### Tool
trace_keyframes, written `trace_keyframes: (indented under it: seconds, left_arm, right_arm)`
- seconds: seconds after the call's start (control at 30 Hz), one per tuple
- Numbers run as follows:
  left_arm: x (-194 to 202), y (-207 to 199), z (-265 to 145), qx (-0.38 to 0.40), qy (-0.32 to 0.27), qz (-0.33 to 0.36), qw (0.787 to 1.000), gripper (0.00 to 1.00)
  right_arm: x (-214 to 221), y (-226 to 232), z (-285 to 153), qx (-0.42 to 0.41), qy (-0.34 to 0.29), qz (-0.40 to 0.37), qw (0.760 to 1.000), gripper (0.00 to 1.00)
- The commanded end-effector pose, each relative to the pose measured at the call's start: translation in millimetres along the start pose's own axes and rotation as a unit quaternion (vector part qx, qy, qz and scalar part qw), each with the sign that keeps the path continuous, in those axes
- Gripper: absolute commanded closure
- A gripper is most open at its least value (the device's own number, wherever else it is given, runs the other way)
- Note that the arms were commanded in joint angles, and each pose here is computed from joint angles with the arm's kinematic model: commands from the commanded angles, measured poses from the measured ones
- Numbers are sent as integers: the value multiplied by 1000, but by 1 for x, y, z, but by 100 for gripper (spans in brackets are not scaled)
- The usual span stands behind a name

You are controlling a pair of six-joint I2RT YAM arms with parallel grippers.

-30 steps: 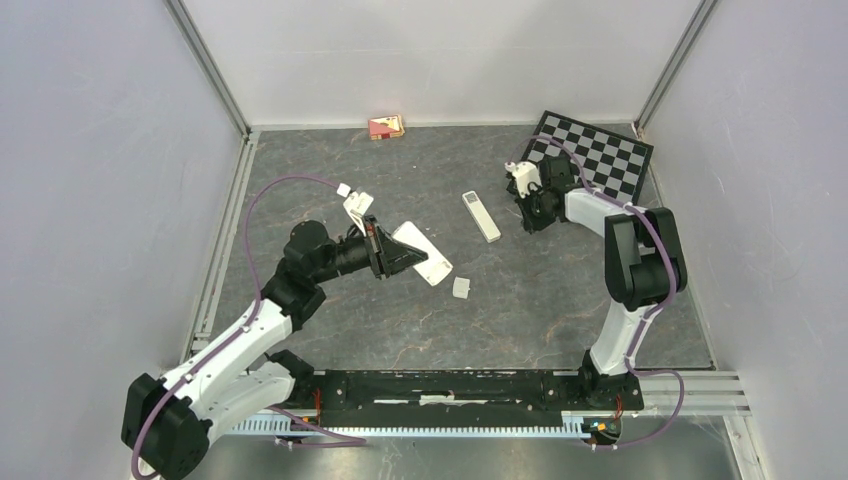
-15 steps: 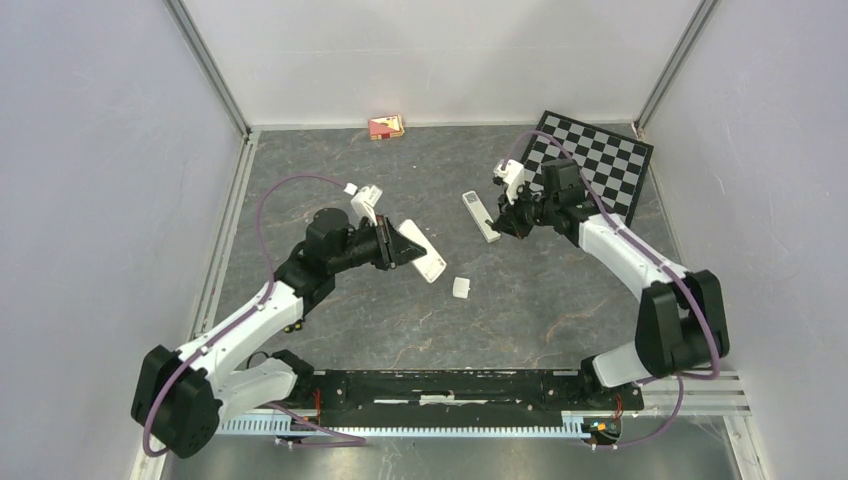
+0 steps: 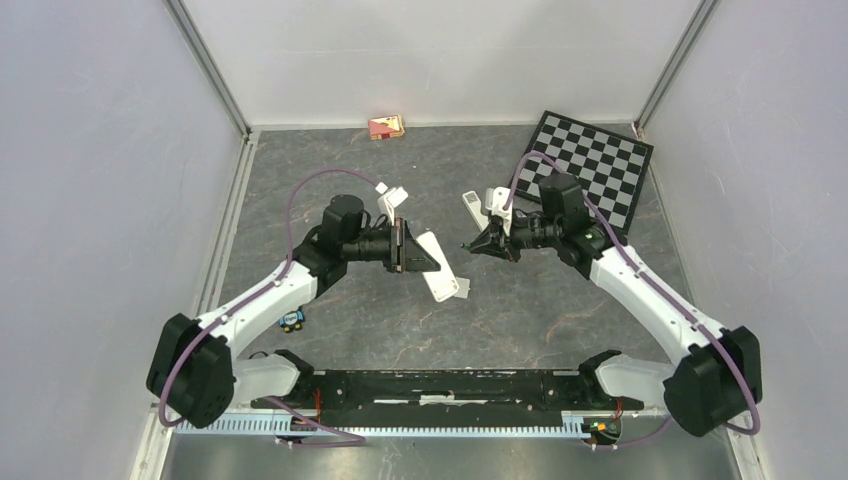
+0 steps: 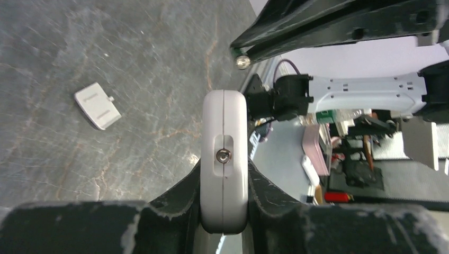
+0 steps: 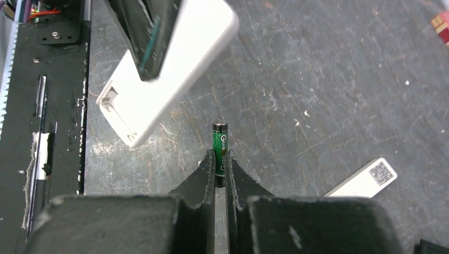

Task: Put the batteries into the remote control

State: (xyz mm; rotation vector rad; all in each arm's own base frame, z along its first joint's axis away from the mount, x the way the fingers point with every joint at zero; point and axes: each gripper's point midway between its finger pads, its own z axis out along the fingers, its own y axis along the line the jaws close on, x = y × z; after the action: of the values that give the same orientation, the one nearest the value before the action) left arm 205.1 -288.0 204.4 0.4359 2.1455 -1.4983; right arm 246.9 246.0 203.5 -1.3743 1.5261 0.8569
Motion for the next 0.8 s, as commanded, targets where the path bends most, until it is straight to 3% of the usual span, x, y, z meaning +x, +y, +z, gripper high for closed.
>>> trace_keyframes:
  seconds: [0.0, 0.4, 0.6, 0.77]
  left_arm:
    - [0, -25, -1, 72, 35, 36, 996, 98]
    - [-1, -24, -6, 112, 63, 6, 992, 98]
    - [-8, -17, -13, 102, 60, -62, 991, 98]
    - [1, -14, -12, 102, 87, -135, 982, 98]
  right_arm:
    - [-27, 16, -10, -17, -38, -56, 998, 100]
    - [-46, 48, -17, -36, -59, -81, 994, 100]
    - [-56, 70, -10, -69, -70, -95, 991, 100]
    - [-57, 82, 7, -90, -42, -100, 990, 100]
